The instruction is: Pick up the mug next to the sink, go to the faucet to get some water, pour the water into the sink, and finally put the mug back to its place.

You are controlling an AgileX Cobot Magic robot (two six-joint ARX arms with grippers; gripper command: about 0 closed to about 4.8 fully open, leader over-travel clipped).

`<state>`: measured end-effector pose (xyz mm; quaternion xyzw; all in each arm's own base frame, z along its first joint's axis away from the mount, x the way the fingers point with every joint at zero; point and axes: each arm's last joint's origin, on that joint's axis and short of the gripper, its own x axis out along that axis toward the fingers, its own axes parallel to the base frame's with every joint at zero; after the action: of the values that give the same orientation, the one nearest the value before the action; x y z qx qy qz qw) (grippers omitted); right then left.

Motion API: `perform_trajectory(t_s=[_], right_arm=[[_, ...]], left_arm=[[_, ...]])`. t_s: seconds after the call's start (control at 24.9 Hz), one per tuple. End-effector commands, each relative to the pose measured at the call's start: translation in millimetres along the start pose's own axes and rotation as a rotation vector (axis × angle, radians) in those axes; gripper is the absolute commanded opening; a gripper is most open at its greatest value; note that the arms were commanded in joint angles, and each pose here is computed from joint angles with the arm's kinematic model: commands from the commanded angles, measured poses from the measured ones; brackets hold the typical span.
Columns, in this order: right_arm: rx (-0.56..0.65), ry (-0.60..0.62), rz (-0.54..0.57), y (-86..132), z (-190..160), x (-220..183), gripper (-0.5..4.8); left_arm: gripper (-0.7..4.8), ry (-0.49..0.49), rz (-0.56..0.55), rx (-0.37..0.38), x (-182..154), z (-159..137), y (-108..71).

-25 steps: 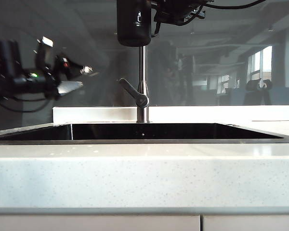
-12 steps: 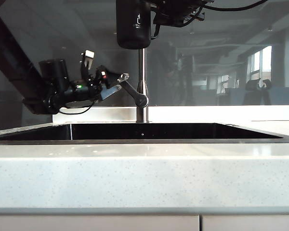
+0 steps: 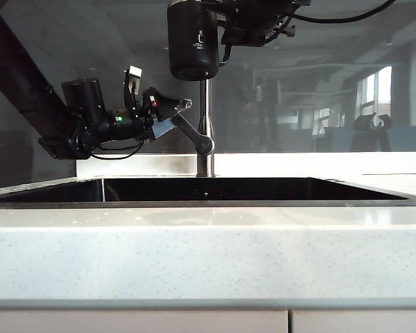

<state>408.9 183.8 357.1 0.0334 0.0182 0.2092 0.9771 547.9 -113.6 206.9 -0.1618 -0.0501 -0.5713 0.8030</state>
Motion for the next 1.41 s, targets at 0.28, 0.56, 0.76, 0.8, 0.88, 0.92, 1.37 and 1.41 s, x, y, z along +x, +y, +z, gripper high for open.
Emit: perform_trajectory(t_s=[0.28,0.56,0.76,0.8,0.88,0.92,1.37,1.41], right_arm=[[0.004,-0.132,0.009,1.3,18.3,-3.5,-0.05],[0.004,-0.135,0.009,1.3,18.6,-3.5,-0.05],[0.004,-0.135,0.009,1.3,18.6,-3.5,-0.05],[0.004,-0.135,0.009,1.3,18.6,-3.5,-0.05],[0.004,-0.135,0.009,1.3,18.6,-3.5,-0.05],[0.004,-0.135,0.009,1.3,18.6,-3.5,-0.05],[0.004,-0.135,0.009,1.3,18.6,-3.5,-0.05],[0.004,-0.135,0.009,1.3,18.6,-3.5,-0.05]], left_arm=[[4.79,0.028,-0.142,-0.041,0.7,10.0,-11.7],[4.79,0.055,-0.170,-0.074,0.5,9.7,-12.9],[4.79,0.033,-0.155,-0.011,0.6,10.1,-12.4],[4.79,0.025,-0.150,0.035,0.6,10.2,-12.2],[4.79,0.007,-0.134,0.085,0.7,10.4,-11.6],[4.79,-0.008,-0.118,0.111,0.7,10.7,-11.1],[4.79,0.009,-0.015,0.207,0.5,3.0,-0.9],[4.79,0.018,-0.009,0.213,0.5,1.7,0.0]])
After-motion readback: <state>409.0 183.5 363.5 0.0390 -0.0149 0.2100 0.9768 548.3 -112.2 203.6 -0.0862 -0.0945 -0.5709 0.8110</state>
